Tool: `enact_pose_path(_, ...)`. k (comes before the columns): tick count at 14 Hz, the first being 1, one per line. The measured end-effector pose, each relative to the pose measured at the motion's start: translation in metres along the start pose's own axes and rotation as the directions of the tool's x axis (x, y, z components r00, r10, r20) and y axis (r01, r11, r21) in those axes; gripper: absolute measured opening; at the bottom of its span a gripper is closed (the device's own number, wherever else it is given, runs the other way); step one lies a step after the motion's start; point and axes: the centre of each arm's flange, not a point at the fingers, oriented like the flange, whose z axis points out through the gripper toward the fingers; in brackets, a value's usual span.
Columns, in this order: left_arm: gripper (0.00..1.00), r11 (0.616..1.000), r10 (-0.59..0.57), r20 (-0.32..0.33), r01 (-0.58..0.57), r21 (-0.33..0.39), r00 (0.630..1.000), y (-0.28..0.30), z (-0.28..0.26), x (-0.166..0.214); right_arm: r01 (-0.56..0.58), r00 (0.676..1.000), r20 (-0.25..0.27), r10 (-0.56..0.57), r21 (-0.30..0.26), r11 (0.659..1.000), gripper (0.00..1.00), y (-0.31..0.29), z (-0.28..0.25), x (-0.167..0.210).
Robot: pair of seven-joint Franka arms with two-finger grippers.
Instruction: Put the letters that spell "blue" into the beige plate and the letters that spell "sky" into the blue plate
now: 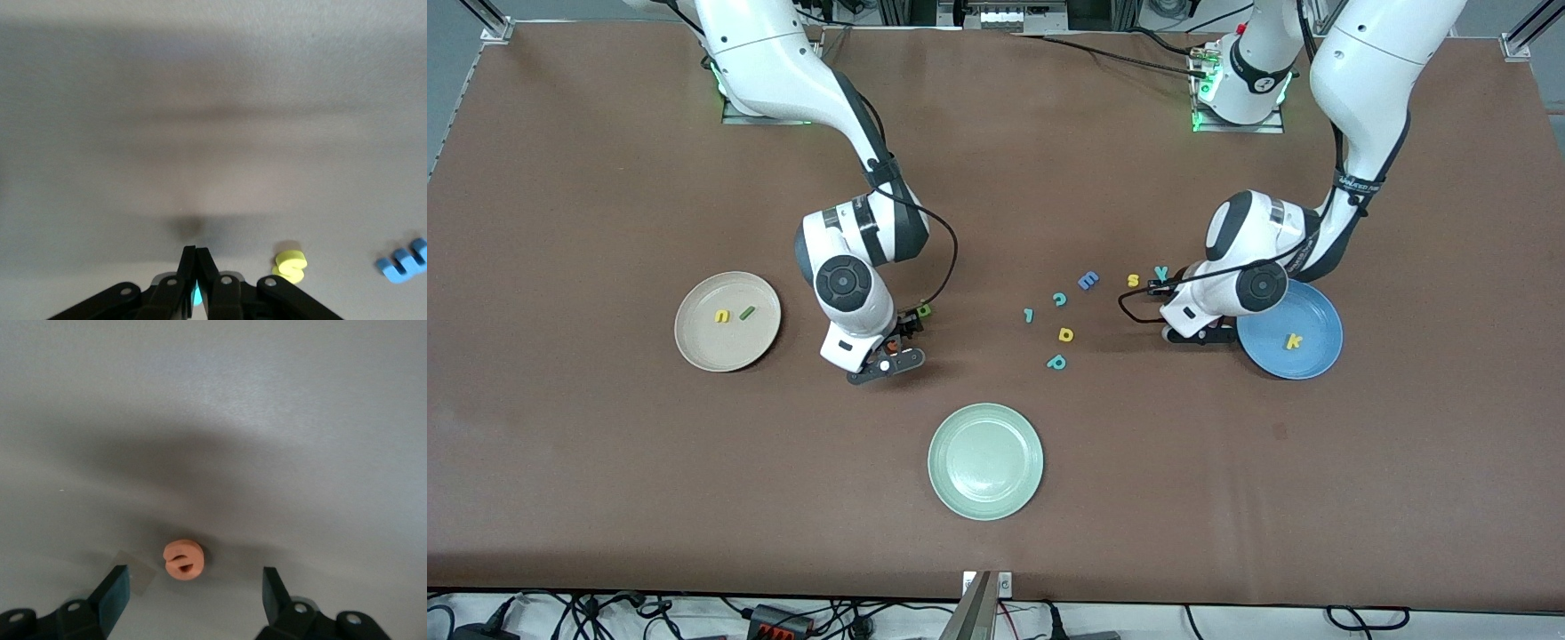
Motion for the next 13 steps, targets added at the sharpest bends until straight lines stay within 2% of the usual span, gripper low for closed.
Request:
enact_pose_path(2,0.05,1.0,-0.014,0.017,0.014,0.0,1.0,-0.006,-0.03,0.008,0.007,1.0,0.006,-0.007,-0.006,1.0,0.78,-0.003,0.008,-0.001)
enact_pose_path(3,0.05,1.0,-0.018,0.018,0.018,0.0,1.0,-0.008,-0.04,0.01,0.009,1.0,0.002,-0.009,-0.008,1.0,0.78,-0.004,0.011,-0.001)
enact_pose_path(5,0.07,1.0,-0.021,0.027,0.021,0.002,0.999,-0.009,-0.041,0.009,0.01,1.0,-0.007,-0.01,-0.01,1.0,0.62,-0.004,0.012,0.0)
enact_pose_path(6,0.08,1.0,-0.023,0.042,0.023,0.005,0.999,-0.01,-0.034,0.008,0.012,1.0,-0.009,-0.012,-0.01,1.0,0.62,-0.004,0.012,0.001)
enact_pose_path(8,0.23,0.999,-0.037,0.07,0.037,0.007,0.997,-0.015,-0.009,0.008,0.012,1.0,-0.01,-0.012,-0.009,1.0,0.48,-0.004,0.012,0.001)
enact_pose_path(9,0.33,0.999,-0.046,0.066,0.046,0.003,0.997,-0.017,0.005,0.007,0.012,1.0,-0.01,-0.012,-0.009,1.0,0.48,-0.004,0.012,0.001)
enact_pose_path(10,0.42,0.998,-0.058,0.058,0.058,-0.001,0.997,-0.018,0.018,0.006,0.012,1.0,-0.012,-0.012,-0.009,1.0,0.4,-0.005,0.011,0.001)
enact_pose_path(11,0.5,0.998,-0.07,0.048,0.07,-0.004,0.996,-0.018,0.026,0.004,0.013,1.0,-0.013,-0.013,-0.008,1.0,0.27,-0.005,0.01,0.002)
enact_pose_path(13,0.7,0.996,-0.085,0.045,0.085,-0.003,0.995,-0.015,0.03,0.001,0.011,1.0,-0.017,-0.011,-0.009,1.0,0.28,-0.004,0.009,0.003)
